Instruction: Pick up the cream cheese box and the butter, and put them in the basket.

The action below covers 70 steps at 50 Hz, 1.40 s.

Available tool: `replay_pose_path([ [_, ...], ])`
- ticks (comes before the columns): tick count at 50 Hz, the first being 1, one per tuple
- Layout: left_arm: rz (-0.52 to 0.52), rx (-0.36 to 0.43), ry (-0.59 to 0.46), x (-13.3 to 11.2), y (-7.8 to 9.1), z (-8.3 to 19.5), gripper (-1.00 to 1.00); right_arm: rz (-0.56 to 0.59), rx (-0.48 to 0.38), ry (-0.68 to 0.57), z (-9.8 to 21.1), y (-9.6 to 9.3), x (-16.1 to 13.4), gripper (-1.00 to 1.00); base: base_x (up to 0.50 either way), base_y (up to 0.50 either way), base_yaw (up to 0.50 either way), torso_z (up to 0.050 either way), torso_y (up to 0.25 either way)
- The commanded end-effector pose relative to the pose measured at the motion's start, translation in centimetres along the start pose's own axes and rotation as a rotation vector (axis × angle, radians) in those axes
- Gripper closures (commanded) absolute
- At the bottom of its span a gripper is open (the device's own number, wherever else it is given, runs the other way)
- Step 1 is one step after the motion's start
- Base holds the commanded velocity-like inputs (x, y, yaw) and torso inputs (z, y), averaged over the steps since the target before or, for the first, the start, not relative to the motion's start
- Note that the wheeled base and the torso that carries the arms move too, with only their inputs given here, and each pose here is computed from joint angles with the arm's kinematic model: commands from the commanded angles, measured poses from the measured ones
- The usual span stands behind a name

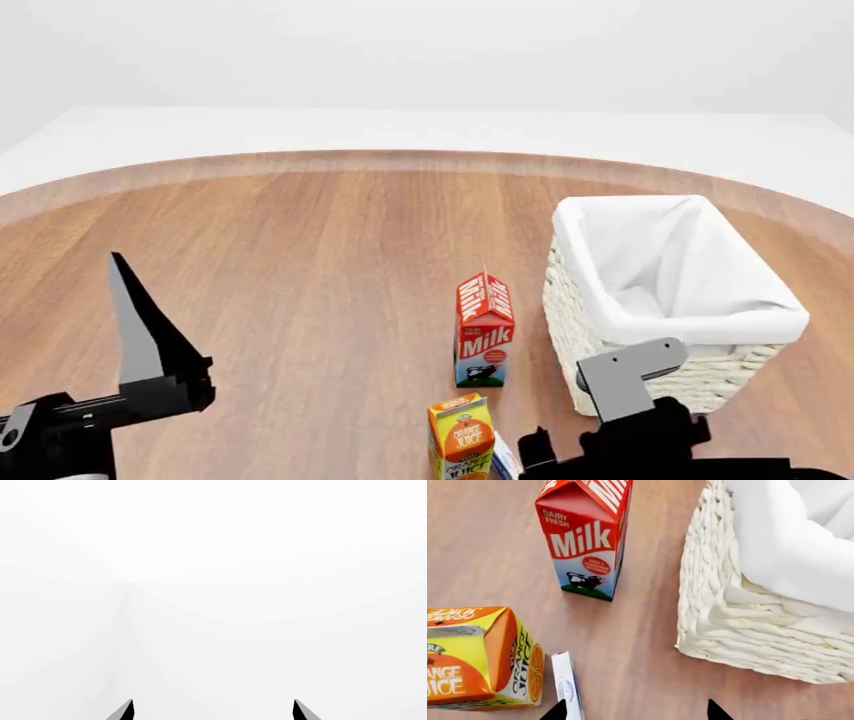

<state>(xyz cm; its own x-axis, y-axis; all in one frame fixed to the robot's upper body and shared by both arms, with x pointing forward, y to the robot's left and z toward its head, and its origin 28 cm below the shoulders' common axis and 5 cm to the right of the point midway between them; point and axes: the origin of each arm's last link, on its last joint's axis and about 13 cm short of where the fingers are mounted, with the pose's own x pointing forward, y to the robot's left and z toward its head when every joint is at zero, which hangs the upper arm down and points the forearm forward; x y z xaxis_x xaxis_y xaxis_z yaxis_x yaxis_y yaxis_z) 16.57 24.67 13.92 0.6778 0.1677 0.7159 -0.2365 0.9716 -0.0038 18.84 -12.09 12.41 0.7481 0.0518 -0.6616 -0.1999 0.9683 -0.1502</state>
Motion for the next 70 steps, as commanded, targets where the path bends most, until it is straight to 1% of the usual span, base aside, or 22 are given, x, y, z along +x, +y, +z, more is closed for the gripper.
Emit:
replay_pose_path([
  [1,0.0,0.001,0.0,-0.1,0.0,0.0,-1.0,0.012,-0.059,-0.005,-1.0,0.3,0.2,-1.0,0.0,0.0,0.0,0.0,0.0],
  [3,-0.001,0.001,0.001,-0.1,0.0,0.0,-1.0,0.027,-0.07,-0.007,-1.1,0.5,0.2,-1.0,0.0,0.0,0.0,0.0,0.0],
  [10,-0.005,-0.001,0.001,-0.1,-0.1,-0.1,-1.0,0.03,-0.069,0.003,-1.3,0.6,0.5,-1.0,0.0,0.0,0.0,0.0,0.0],
  [17,-0.007,-0.002,0.002,-0.2,-0.2,-0.1,-1.0,0.034,-0.077,0.028,-2.2,0.9,0.9,-1.0,0.0,0.0,0.0,0.0,0.0],
  [31,-0.009,-0.003,0.003,-0.2,-0.2,-0.2,-1.0,0.023,-0.081,0.043,-2.6,0.9,2.0,-1.0,0.0,0.0,0.0,0.0,0.0],
  [54,-0.015,-0.004,0.008,-0.3,-0.3,-0.4,-1.0,0.065,-0.149,0.034,-2.6,1.9,2.5,-1.0,0.0,0.0,0.0,0.0,0.0],
  [65,-0.016,-0.005,0.012,-0.3,-0.3,-0.5,-1.0,0.065,-0.148,0.042,-2.7,1.9,3.6,-1.0,0.0,0.0,0.0,0.0,0.0],
  [70,-0.014,-0.006,0.013,-0.2,-0.3,-0.5,-1.0,0.069,-0.172,0.038,-2.8,2.0,4.0,-1.0,0.0,0.0,0.0,0.0,0.0],
])
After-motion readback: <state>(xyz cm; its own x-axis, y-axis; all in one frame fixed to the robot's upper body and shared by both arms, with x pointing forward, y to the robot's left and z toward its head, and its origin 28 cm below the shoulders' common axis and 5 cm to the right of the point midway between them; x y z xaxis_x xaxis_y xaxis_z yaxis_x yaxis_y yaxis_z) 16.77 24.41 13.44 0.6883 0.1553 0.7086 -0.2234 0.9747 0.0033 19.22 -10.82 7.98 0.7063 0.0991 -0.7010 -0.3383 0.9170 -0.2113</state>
